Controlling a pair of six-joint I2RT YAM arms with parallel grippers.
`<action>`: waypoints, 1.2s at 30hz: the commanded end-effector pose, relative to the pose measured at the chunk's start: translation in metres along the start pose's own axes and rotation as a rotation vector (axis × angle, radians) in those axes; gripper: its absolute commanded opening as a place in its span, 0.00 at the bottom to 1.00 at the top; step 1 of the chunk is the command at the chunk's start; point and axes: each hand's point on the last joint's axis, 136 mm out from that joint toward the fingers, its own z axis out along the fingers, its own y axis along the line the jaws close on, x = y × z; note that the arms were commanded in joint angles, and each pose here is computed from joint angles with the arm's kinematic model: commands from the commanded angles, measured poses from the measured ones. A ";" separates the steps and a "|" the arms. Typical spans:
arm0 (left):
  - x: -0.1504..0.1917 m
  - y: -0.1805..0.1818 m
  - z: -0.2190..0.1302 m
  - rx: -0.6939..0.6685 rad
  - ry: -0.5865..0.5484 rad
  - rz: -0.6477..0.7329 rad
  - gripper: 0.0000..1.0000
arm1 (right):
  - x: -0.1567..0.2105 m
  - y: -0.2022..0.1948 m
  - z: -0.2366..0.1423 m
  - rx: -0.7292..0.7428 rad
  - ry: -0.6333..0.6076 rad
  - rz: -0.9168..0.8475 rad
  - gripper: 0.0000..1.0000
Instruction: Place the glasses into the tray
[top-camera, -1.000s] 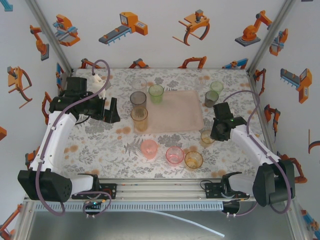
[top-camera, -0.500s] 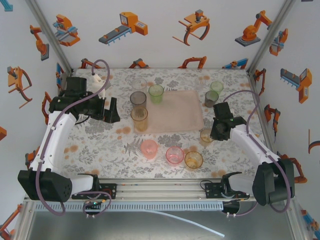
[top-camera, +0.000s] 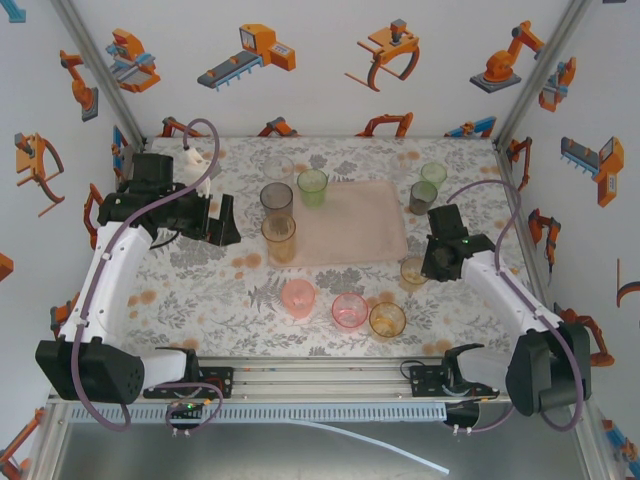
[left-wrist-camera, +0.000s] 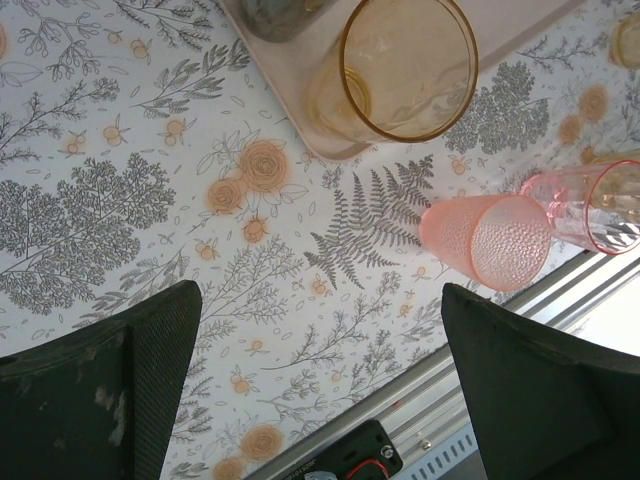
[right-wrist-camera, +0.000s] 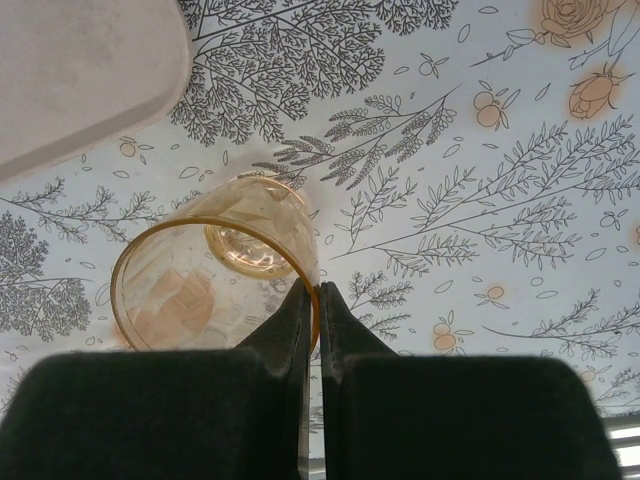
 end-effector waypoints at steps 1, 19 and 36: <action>-0.011 -0.005 -0.008 0.018 -0.028 -0.005 0.97 | -0.010 0.000 -0.015 -0.010 -0.034 -0.005 0.05; -0.011 -0.004 -0.010 0.009 -0.033 -0.002 0.97 | -0.021 0.002 -0.036 -0.025 -0.066 -0.029 0.06; -0.010 -0.005 -0.012 0.007 -0.037 0.004 0.97 | -0.051 0.016 -0.060 -0.057 -0.111 -0.069 0.06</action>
